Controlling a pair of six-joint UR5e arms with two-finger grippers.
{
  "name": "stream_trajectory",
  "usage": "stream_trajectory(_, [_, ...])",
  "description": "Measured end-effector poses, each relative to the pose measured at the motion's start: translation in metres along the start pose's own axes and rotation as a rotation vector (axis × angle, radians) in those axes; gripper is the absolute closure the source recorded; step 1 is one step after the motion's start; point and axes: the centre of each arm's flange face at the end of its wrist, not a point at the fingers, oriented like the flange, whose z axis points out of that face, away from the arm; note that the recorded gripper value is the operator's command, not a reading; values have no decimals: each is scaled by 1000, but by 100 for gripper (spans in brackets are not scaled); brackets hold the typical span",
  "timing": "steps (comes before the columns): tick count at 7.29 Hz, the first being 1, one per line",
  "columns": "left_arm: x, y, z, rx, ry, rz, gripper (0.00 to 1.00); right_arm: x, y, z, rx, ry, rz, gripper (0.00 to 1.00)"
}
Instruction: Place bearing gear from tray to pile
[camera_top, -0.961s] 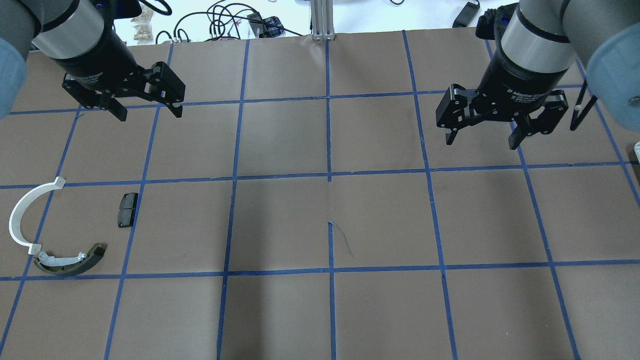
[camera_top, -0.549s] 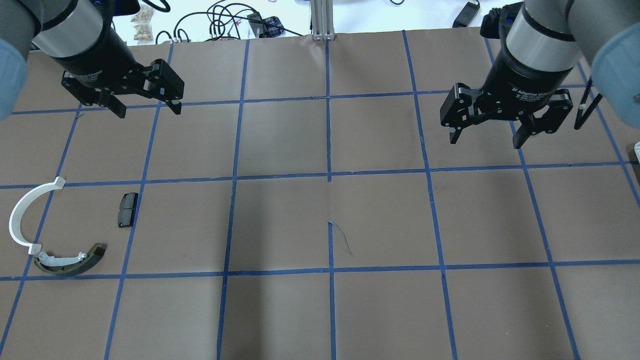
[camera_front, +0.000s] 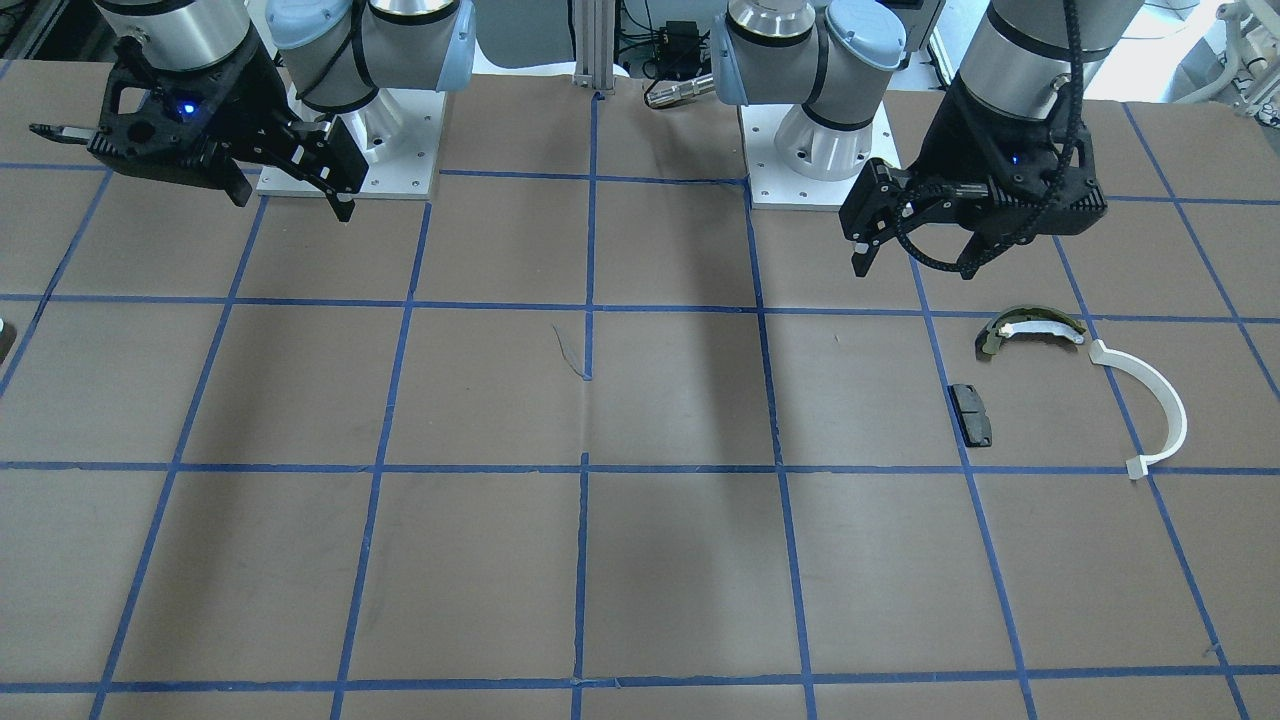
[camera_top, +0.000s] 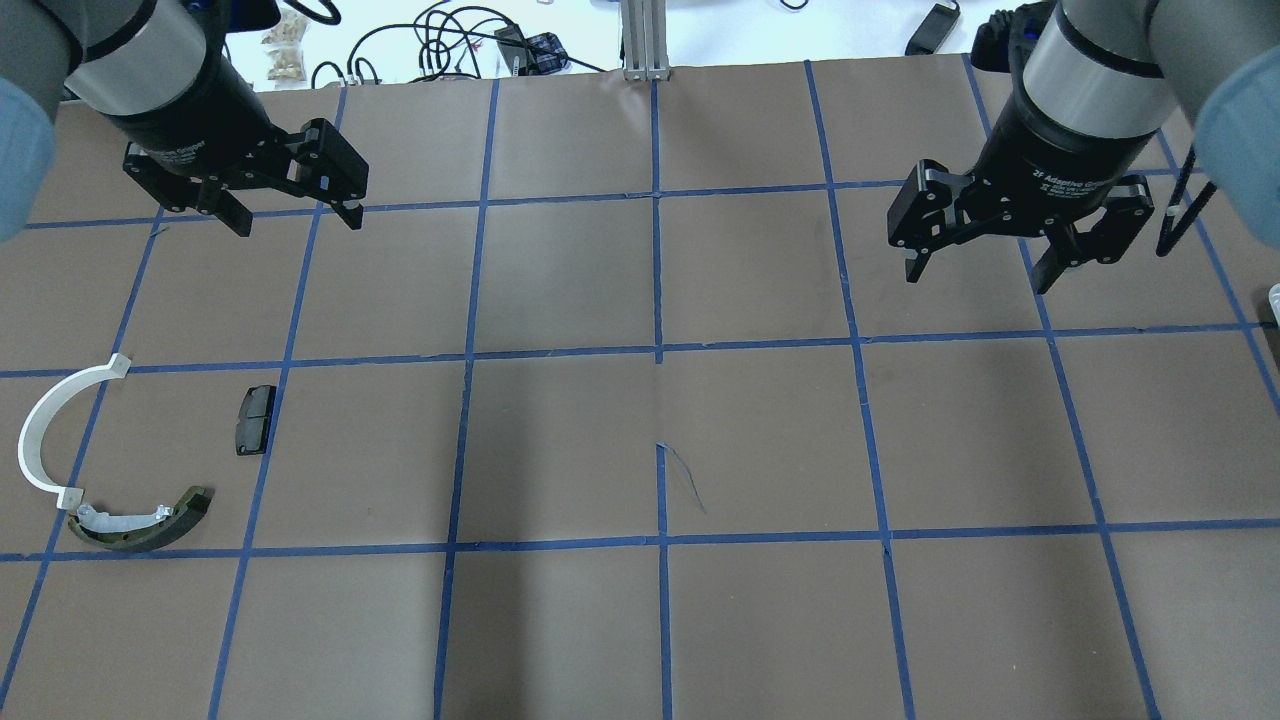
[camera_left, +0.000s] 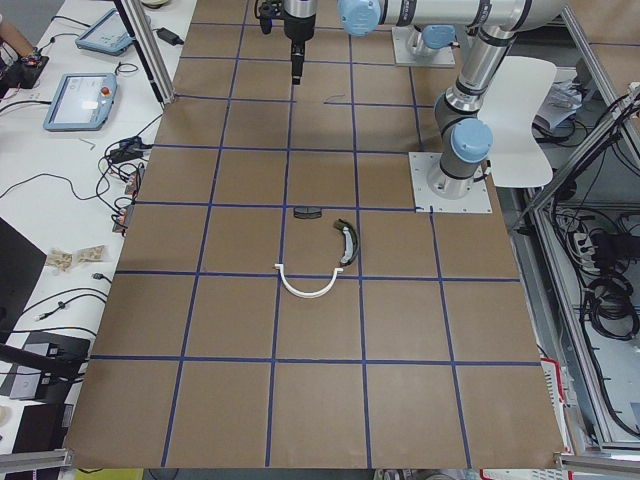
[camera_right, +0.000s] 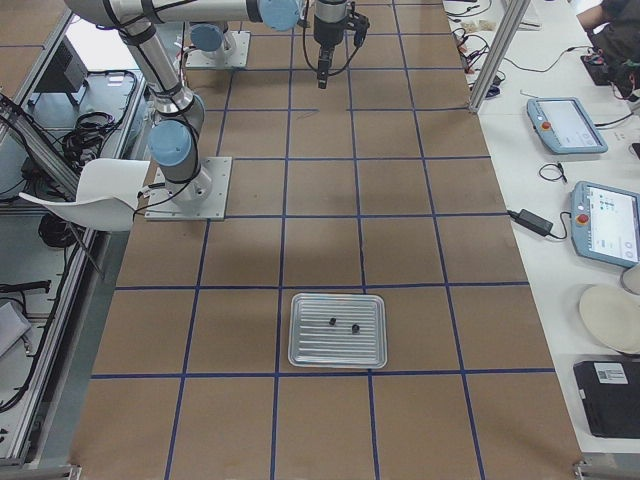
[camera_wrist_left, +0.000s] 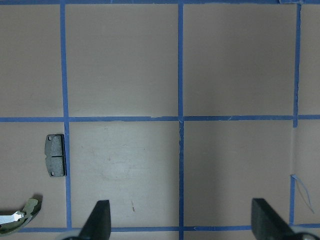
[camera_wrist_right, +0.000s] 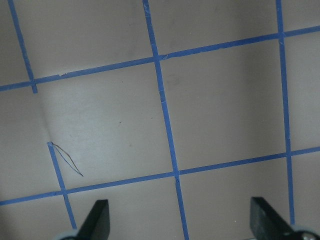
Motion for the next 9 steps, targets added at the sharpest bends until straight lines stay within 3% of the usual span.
stream_trajectory(4, [0, 0, 0, 0, 0, 0, 0, 20, -9, 1, -3, -8, 53, 0])
stream_trajectory(7, [0, 0, 0, 0, 0, 0, 0, 120, -37, 5, -18, 12, 200, 0])
stream_trajectory(9, [0, 0, 0, 0, 0, 0, 0, 207, -53, 17, -38, 5, 214, 0])
